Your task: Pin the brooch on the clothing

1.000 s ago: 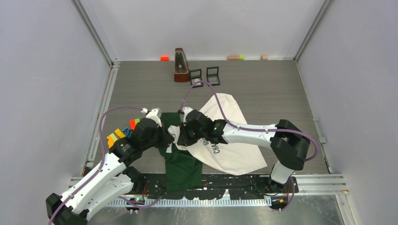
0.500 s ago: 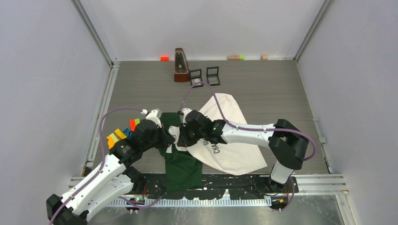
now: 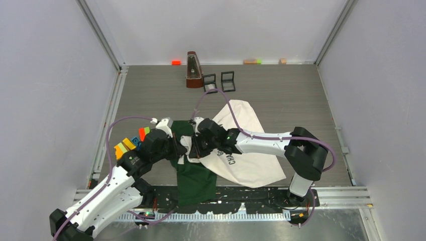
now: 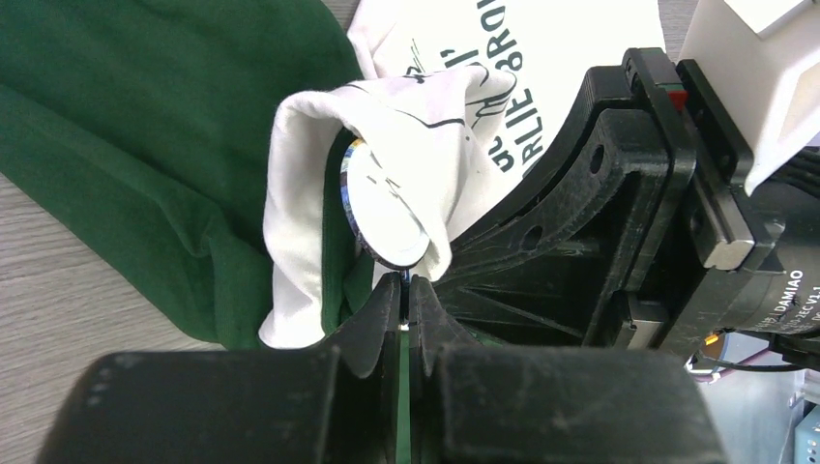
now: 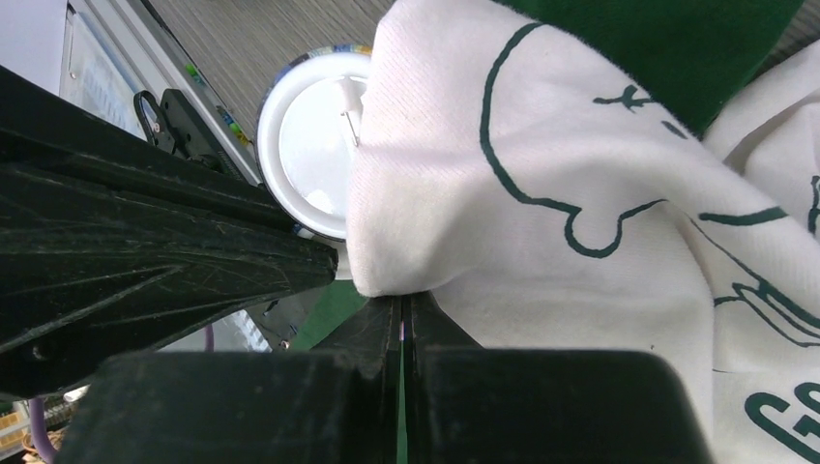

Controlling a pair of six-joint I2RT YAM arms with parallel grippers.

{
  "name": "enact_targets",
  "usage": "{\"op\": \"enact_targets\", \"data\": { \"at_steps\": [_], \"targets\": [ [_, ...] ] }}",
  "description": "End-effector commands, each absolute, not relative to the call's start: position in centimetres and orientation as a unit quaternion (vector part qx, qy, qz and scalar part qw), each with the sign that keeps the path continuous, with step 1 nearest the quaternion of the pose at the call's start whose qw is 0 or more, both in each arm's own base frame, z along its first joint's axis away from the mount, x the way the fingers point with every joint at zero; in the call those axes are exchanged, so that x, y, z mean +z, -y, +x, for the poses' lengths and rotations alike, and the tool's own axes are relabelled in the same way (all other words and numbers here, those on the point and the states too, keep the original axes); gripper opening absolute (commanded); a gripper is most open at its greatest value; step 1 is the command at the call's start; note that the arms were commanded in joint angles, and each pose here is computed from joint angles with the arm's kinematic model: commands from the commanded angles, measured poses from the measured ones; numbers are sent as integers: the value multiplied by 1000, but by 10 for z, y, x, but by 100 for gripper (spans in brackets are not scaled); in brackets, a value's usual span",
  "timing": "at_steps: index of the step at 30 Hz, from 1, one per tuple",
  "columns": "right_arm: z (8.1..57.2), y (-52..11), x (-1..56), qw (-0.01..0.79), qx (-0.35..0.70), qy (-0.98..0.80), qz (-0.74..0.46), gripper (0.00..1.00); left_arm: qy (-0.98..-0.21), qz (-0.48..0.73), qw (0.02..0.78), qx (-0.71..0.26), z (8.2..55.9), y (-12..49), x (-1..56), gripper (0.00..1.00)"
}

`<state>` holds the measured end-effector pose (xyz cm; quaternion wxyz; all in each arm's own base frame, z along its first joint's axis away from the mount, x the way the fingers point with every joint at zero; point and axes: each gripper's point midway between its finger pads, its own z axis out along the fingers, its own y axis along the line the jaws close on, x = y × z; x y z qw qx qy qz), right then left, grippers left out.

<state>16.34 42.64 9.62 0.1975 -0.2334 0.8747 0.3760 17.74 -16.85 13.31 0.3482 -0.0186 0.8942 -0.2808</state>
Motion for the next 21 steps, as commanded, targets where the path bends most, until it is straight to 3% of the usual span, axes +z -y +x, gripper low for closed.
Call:
{"op": "enact_targets", "data": {
  "at_steps": [1,15,21],
  "targets": [
    [158,-437,98,184,392,-869,-239,0,-842,-18,397,-364,192,194,181,0],
    [156,-439,92,167,399,-872,-227,0,-829,-15,409,-382,192,197,189,0],
    [158,-436,120,193,416,-859,-227,3,-843,-21,402,-357,190,188,178,0]
  ]
}}
